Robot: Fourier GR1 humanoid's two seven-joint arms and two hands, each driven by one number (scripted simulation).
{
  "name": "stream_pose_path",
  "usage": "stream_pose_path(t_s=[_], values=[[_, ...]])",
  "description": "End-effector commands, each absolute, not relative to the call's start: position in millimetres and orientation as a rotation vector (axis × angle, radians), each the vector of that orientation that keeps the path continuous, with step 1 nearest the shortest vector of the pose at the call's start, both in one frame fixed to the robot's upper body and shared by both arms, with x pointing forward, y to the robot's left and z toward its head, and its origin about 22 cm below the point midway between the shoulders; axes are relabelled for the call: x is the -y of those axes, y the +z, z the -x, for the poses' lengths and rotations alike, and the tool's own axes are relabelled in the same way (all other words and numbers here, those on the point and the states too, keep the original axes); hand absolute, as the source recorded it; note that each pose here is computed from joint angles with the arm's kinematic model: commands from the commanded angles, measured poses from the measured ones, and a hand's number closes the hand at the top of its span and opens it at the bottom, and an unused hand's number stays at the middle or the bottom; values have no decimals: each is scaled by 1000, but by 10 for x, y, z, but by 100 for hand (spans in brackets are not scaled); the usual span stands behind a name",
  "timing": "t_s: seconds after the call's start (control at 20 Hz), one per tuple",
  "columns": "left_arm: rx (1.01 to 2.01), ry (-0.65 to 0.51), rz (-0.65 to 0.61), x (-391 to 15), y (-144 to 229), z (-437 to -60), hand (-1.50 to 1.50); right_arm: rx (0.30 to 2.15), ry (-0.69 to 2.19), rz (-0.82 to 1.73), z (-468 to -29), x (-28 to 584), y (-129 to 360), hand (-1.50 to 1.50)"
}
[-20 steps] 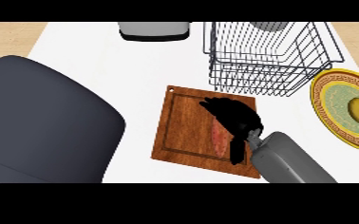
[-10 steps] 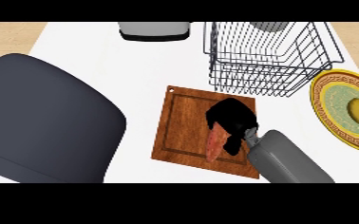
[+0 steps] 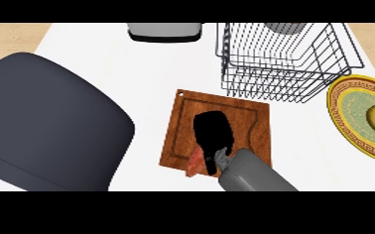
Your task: Pick the sweet potato from the cutting board and place it in the basket
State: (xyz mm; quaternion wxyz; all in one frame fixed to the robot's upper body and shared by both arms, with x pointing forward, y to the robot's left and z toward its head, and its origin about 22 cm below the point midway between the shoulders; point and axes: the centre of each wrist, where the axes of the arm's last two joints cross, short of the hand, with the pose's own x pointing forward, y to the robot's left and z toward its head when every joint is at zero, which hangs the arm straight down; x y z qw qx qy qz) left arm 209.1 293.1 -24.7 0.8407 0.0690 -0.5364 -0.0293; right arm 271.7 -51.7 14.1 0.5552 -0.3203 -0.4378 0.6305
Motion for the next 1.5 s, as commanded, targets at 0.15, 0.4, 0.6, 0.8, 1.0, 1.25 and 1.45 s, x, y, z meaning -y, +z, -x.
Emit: stream_pose_path(t_s=[0.15,0.4,0.6,0.8,1.0,1.25,1.45], values=[[1017,-81,-140,-2850,-410,-2113,0,1068,1266,954,-2468,-59,439,150],[1036,-54,-132,-2819,-452,-2019,0,1372,751,724,-2529,58,906,150],[1002,-57,-126,-2867,-465,-1947,0,1602,485,682,-2549,12,1401,150],[1010,-43,-158,-2979,-469,-1936,0,1675,359,715,-2545,-10,1828,150],[1010,-40,-150,-2985,-521,-1894,0,1642,292,807,-2567,13,2159,150],[1020,-28,-166,-2938,-540,-1855,0,1628,166,884,-2758,176,2599,150],[1011,-26,-170,-2862,-472,-1955,0,1597,147,916,-2889,262,2829,150]])
